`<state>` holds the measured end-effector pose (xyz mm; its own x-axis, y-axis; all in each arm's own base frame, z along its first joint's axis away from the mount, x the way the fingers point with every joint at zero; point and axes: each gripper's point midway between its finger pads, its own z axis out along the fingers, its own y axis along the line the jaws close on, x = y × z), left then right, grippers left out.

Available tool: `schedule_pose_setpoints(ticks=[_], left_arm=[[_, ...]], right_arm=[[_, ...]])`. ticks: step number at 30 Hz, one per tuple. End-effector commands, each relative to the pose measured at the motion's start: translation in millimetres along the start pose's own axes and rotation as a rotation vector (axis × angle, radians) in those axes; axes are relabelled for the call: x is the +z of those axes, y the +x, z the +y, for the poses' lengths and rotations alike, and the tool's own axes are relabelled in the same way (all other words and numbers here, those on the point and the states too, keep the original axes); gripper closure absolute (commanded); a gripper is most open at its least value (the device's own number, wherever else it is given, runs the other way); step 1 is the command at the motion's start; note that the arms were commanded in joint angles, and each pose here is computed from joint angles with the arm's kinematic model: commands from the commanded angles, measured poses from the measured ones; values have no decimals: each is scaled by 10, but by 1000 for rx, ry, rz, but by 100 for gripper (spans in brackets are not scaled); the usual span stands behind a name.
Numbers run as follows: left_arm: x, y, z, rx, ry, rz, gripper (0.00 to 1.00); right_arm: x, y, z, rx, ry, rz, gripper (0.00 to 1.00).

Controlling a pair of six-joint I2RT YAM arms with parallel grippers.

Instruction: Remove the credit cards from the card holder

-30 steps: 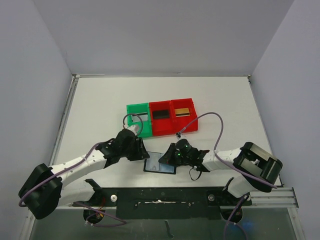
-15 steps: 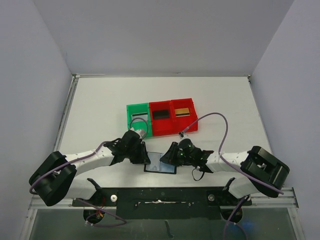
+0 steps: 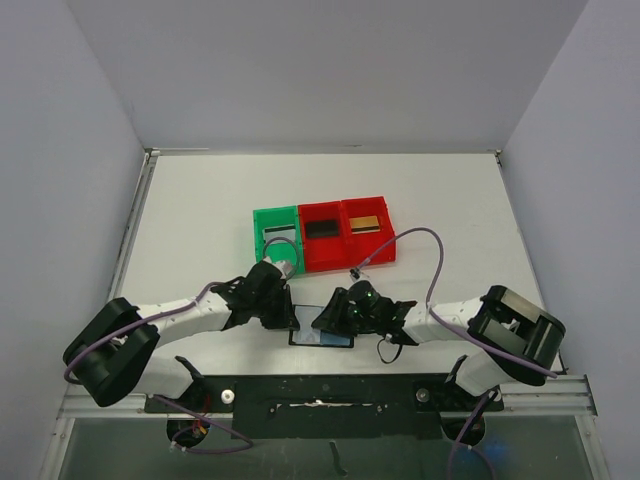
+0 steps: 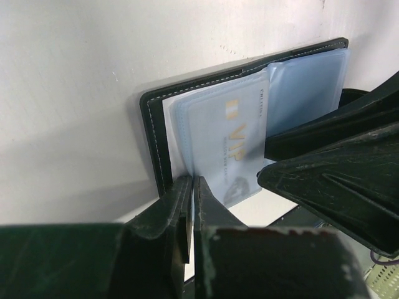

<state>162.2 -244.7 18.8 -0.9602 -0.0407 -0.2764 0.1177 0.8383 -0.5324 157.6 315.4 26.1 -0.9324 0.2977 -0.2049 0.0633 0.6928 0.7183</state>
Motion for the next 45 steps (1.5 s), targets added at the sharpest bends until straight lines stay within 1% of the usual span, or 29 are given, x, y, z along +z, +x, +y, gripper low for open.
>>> schedule_pose_setpoints(ticks=[1,4,6,8,11,15,18,24,28,29,33,38,41,45], left_arm=[[25,-30,-217,20,78,-7,100],[28,-14,-228,13,86,-12,100],[23,-15,-221,5,82,-17,100],[21,-10,-203,3,78,-21,100],[16,-24,-187,-3,69,-32,100],[4,-45,-69,-18,-1,-48,100],[-32,-81,-9,-20,-37,-73,100],[-99,-137,27,-23,-63,-112,100],[-106,-157,12,-22,-61,-117,100],[-104,-157,4,-19,-58,-115,100],[-109,-183,-79,-6,-27,-113,100],[-167,-230,-259,-5,37,-113,100],[-187,-229,-324,-11,63,-106,100],[-174,-193,-374,-28,92,-85,100]], right_arm=[[23,-32,143,-16,-93,-20,67],[-31,-78,302,-21,-196,-32,72],[-83,-118,395,-20,-258,-47,80],[-111,-142,416,-26,-277,-56,89],[-153,-159,486,-52,-312,-58,98],[-193,-154,573,-103,-343,-55,100],[-187,-178,489,-96,-293,-66,100],[-240,-195,381,-105,-261,-71,100],[-250,-205,289,-86,-232,-70,100],[-238,-204,248,-80,-210,-67,100],[-177,-187,171,-82,-140,-47,81],[-53,-87,150,-75,-87,-1,66],[27,-38,78,-63,-28,19,63],[96,15,59,-68,12,32,62]])
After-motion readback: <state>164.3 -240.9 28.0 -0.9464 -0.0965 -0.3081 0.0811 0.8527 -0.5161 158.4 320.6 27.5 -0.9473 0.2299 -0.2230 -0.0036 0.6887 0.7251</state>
